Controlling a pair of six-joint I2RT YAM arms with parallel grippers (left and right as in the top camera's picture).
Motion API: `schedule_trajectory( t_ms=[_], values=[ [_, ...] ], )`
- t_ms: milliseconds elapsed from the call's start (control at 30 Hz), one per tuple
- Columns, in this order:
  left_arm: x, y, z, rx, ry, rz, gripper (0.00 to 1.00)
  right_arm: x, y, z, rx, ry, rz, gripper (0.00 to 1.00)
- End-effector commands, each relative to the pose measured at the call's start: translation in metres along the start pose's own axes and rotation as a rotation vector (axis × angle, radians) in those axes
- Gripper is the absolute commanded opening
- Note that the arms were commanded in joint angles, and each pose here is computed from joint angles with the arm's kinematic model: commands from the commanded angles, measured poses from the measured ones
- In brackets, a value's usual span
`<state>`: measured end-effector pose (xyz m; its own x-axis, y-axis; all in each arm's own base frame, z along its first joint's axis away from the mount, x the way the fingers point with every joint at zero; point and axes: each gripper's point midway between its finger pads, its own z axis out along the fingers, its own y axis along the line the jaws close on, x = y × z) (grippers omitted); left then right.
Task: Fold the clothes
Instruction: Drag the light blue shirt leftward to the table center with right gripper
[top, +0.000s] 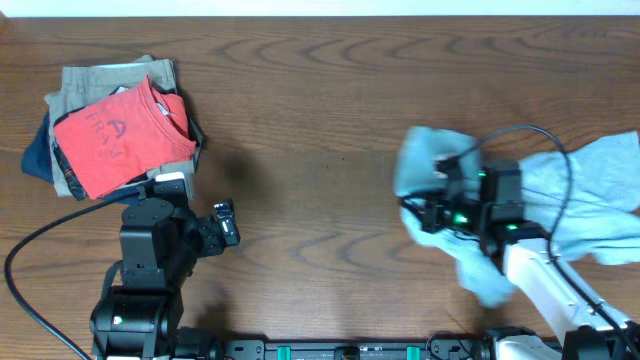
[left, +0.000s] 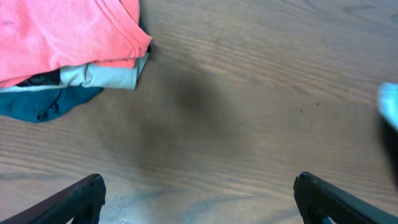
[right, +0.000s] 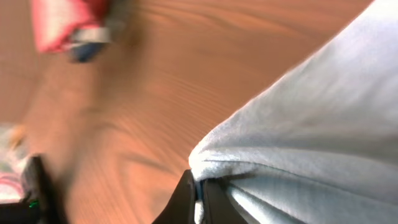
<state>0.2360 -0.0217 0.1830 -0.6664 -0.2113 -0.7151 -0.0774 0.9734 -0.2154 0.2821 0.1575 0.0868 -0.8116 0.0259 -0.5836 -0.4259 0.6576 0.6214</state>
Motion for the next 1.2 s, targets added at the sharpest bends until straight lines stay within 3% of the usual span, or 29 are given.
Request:
schedule_trajectory(
  t_ms=[0, 133, 167, 367, 467, 733, 1033, 1167],
  values=[
    [-0.012, -0.002, -0.005, 0.006, -0.038, -0.011, 0.98, -0.010, 0.046, 0.013, -0.146, -0.014, -0.108, 0.15],
    [-0.013, -0.002, -0.005, 0.007, -0.043, -0.010, 0.98, -0.024, 0.032, 0.016, -0.041, -0.074, -0.074, 0.89],
    [-0.013, -0.002, -0.005, 0.007, -0.043, -0.011, 0.97, -0.024, 0.029, 0.016, -0.033, -0.073, -0.067, 0.99],
    [-0.017, -0.004, -0.005, 0.013, -0.061, -0.013, 0.98, -0.006, -0.014, 0.003, 0.151, -0.026, 0.066, 0.99],
    [-0.025, -0.007, -0.005, 0.032, -0.087, -0.086, 0.98, 0.000, -0.037, -0.014, 0.283, -0.024, 0.125, 0.99],
    [-0.027, -0.041, 0.016, 0.217, -0.012, -0.106, 0.98, 0.021, -0.076, -0.075, 0.605, 0.025, 0.210, 0.99],
    [-0.012, -0.073, 0.073, 0.340, 0.183, -0.247, 0.98, 0.043, -0.072, -0.098, 0.647, 0.086, 0.243, 0.99],
    [0.004, -0.100, 0.103, 0.410, 0.261, -0.210, 0.98, 0.049, -0.071, -0.101, 0.660, 0.099, 0.278, 0.99]
  ],
)
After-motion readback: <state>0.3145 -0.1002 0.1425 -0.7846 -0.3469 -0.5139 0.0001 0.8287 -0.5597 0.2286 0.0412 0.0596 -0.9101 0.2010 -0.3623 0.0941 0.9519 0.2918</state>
